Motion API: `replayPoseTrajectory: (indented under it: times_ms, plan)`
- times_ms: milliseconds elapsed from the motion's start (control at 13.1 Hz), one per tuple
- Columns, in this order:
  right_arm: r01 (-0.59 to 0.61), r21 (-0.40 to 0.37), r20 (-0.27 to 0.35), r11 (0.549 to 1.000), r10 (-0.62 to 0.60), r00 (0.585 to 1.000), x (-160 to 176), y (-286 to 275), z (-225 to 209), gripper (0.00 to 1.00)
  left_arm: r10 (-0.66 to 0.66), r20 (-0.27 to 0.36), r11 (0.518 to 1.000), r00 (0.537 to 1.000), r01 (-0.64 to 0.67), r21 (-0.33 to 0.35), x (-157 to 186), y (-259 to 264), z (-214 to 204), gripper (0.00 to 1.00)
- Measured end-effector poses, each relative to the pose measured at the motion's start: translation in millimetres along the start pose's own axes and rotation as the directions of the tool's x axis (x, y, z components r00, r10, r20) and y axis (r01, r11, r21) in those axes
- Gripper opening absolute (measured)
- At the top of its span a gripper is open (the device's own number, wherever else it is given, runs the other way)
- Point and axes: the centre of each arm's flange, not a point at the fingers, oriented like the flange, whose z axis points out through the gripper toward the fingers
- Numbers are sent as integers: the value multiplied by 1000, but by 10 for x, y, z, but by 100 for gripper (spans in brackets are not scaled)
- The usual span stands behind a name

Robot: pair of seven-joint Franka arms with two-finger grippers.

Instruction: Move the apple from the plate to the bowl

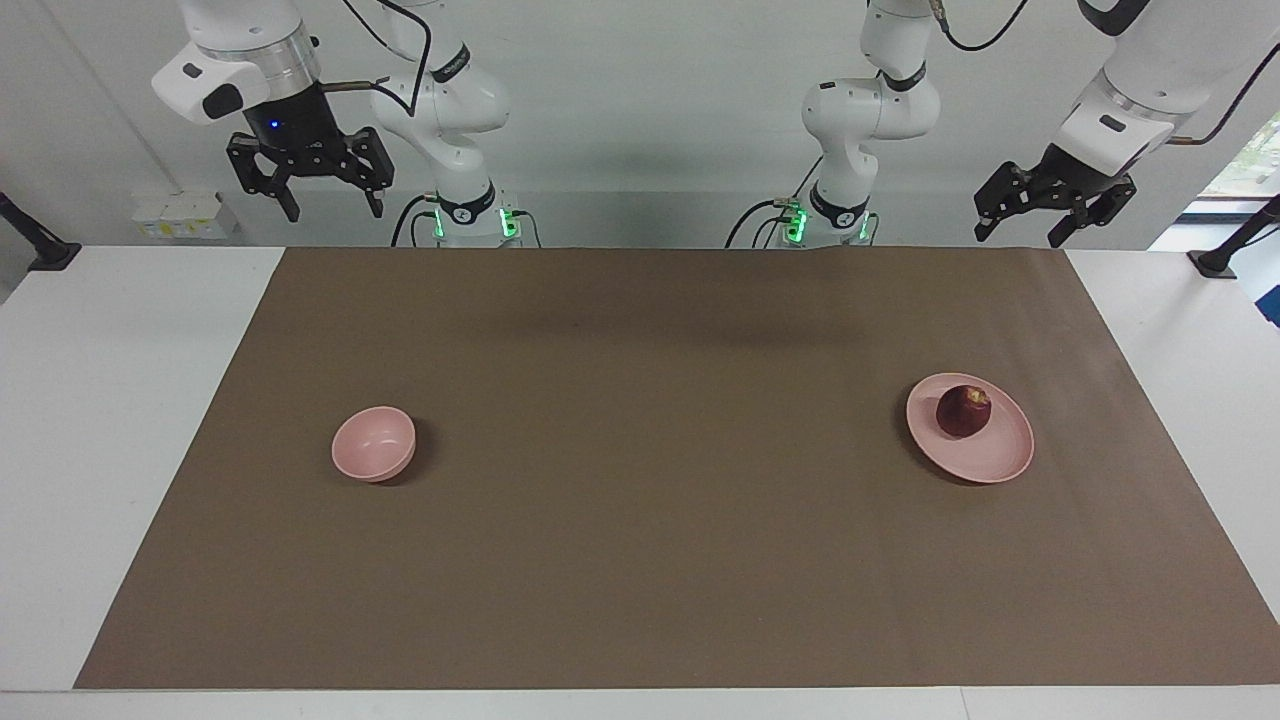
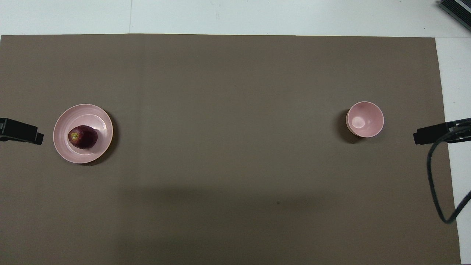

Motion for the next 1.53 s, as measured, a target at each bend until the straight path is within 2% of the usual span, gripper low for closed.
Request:
replayPoseTrajectory:
  times_ms: [1525]
  plan:
    - [0, 0, 0, 1000, 0, 1000, 0, 0, 0, 100, -17, -11, 1000, 1000, 17, -1, 0, -91, -11, 100]
